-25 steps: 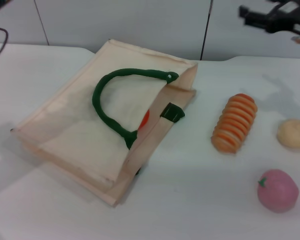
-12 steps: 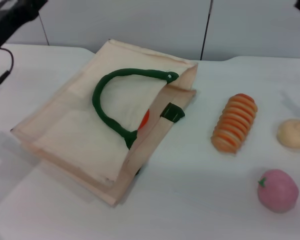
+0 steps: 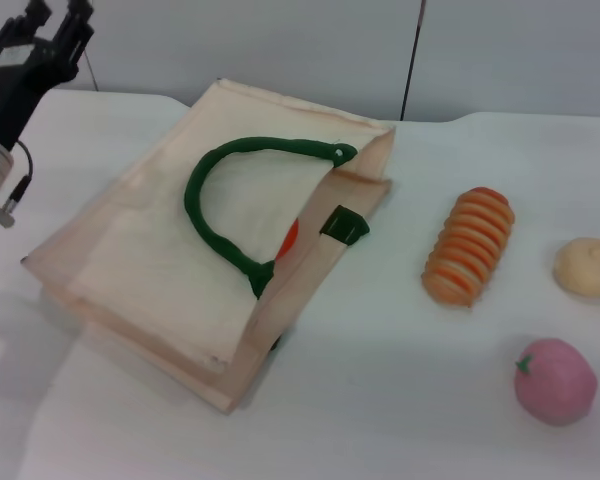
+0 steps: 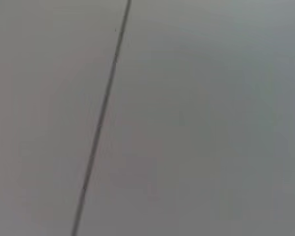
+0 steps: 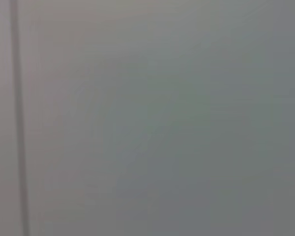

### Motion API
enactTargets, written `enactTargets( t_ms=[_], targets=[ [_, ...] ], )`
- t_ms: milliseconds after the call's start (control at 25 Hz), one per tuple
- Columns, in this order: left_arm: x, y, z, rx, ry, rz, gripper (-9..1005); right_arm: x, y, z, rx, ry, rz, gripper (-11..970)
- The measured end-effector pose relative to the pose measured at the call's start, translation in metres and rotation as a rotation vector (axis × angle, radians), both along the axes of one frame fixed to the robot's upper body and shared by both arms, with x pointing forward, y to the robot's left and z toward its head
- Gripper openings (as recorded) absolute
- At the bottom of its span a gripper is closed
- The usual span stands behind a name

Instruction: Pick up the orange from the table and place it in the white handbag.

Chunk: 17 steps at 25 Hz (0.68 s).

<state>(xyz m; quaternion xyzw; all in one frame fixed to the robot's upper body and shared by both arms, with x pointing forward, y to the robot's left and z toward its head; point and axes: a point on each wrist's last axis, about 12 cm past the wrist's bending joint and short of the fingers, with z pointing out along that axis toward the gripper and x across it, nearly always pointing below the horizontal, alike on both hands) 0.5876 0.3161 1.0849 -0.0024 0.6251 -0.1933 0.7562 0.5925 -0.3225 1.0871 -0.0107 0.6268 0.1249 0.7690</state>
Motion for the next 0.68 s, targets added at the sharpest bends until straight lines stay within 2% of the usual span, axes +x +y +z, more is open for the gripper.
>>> enactTargets(
  t_ms=[320, 680],
  targets=[
    [-0.008, -0.010, -0.017, 0.045, 0.011, 0.167, 587, -0.012, -0.015, -0.014, 0.033, 0.040, -0.105, 894],
    [-0.012, -0.009, -0.022, 0.037, 0.029, 0.182, 587, -0.014, -0.017, -0.017, 0.034, 0.054, -0.113, 894]
  ],
)
